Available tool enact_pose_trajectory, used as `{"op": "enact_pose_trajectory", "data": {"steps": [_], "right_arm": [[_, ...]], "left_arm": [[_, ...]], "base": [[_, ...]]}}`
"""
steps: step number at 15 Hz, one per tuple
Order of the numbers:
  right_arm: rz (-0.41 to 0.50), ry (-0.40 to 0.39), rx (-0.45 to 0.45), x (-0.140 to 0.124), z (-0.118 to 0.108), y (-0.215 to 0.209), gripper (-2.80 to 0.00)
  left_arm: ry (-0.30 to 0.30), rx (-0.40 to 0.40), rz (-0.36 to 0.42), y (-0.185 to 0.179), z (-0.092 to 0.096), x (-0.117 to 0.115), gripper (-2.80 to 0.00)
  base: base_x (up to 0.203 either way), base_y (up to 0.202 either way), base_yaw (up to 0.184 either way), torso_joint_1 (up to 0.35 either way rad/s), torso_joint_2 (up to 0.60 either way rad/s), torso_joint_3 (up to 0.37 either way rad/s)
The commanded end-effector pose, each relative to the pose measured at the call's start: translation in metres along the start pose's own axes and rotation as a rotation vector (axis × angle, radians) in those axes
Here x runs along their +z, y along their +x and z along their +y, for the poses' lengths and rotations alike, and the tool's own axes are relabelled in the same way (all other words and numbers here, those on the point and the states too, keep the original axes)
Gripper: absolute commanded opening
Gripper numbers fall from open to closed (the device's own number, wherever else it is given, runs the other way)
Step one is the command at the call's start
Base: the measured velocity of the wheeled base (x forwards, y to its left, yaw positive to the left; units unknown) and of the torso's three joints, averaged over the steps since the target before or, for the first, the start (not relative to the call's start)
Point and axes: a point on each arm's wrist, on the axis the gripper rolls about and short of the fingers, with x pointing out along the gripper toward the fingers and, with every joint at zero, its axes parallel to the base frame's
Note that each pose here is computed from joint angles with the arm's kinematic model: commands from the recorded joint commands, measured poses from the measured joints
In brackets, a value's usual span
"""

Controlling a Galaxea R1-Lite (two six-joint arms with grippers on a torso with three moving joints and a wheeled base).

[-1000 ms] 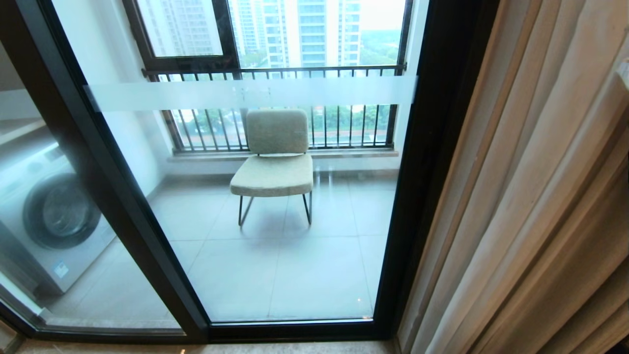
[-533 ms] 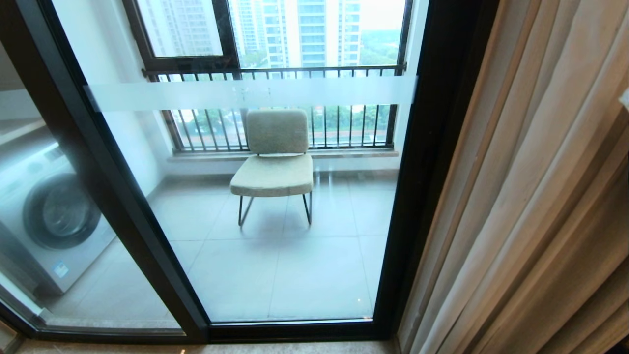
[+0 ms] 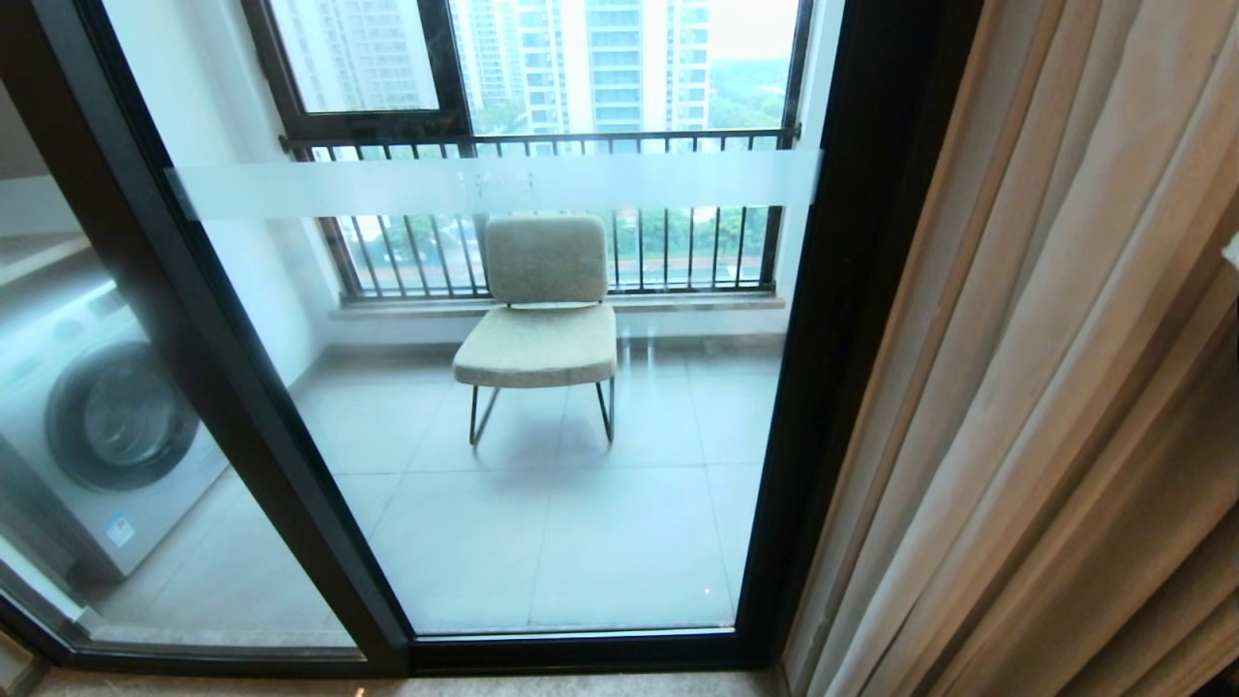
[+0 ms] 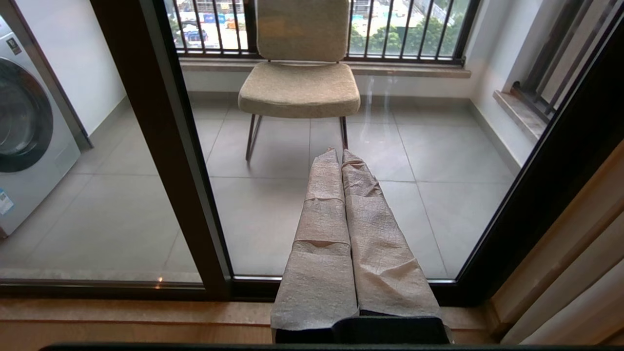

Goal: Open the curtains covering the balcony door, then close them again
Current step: Close the inner curtains on both sides

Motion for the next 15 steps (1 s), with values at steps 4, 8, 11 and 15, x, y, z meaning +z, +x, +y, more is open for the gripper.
{"op": "enact_pose_trajectory", "data": {"steps": [4, 8, 11, 15], "right_arm": [[0.026, 0.001, 0.025, -0.012, 0.001, -0.013, -2.8], [0.036, 0.009, 0.083, -0.022, 0.004, -0.034, -2.8], [0.057, 0.004, 0.088, -0.028, -0.001, -0.053, -2.8], [0.127, -0.012, 0.113, -0.047, -0.01, -0.092, -2.8]], "left_arm": [[-0.001, 0.001, 0.0, 0.0, 0.0, 0.0, -2.8], [-0.001, 0.001, 0.0, 0.0, 0.0, 0.0, -2.8], [-0.001, 0.001, 0.0, 0.0, 0.0, 0.0, -2.8], [-0.001, 0.001, 0.0, 0.0, 0.0, 0.0, -2.8]], "base": [[0.0, 0.0, 0.0, 0.0, 0.0, 0.0], [0.0, 0.0, 0.0, 0.0, 0.0, 0.0], [0.0, 0.0, 0.0, 0.0, 0.0, 0.0], [0.0, 0.0, 0.0, 0.0, 0.0, 0.0]]}}
